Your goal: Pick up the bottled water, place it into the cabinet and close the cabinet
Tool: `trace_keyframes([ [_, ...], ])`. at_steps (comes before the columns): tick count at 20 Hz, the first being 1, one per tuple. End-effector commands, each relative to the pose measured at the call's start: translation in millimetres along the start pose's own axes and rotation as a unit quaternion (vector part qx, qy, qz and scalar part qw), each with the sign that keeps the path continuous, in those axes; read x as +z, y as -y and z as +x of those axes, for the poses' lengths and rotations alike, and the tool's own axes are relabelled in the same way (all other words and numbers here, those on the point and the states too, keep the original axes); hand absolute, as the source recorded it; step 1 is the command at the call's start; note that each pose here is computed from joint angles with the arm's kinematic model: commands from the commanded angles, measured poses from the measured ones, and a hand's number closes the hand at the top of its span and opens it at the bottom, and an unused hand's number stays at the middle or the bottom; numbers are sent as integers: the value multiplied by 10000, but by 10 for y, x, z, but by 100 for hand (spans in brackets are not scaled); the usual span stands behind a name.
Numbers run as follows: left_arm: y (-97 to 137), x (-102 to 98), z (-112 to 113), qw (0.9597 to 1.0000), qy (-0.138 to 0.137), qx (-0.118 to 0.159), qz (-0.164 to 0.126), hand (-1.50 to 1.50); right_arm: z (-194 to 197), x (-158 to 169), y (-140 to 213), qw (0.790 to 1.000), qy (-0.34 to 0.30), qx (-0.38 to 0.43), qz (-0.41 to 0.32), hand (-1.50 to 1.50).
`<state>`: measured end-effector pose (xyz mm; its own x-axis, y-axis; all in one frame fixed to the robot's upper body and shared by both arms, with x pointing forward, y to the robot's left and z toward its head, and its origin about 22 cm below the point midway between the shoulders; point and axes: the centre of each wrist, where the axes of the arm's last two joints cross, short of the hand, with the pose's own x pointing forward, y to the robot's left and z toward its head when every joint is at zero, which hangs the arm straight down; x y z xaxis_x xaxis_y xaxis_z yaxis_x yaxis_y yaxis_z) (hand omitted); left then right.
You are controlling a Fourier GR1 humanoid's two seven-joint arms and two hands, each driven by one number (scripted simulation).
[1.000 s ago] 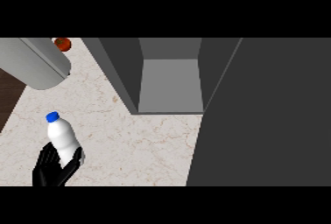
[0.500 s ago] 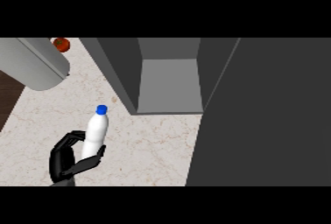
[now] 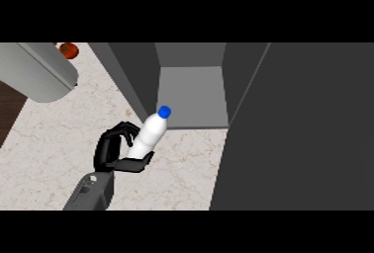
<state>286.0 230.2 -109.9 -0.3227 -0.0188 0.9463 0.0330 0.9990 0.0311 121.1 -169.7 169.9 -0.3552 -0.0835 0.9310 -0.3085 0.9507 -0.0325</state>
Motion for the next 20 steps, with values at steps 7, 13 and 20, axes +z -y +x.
trace_keyframes([
  [7, 808, -362, 468, 9945, 16, 973, -398, 150, 82, 108, -52, 9997, 220, 98, -21, -150],
  [13, 825, -549, 679, 9944, -105, 1008, -297, 150, 251, 174, -7, 9992, 199, 222, -255, -150],
  [20, 1290, -717, 1023, 9963, -103, 820, -223, 150, 186, 268, 44, 9997, 184, 58, -170, -150],
])
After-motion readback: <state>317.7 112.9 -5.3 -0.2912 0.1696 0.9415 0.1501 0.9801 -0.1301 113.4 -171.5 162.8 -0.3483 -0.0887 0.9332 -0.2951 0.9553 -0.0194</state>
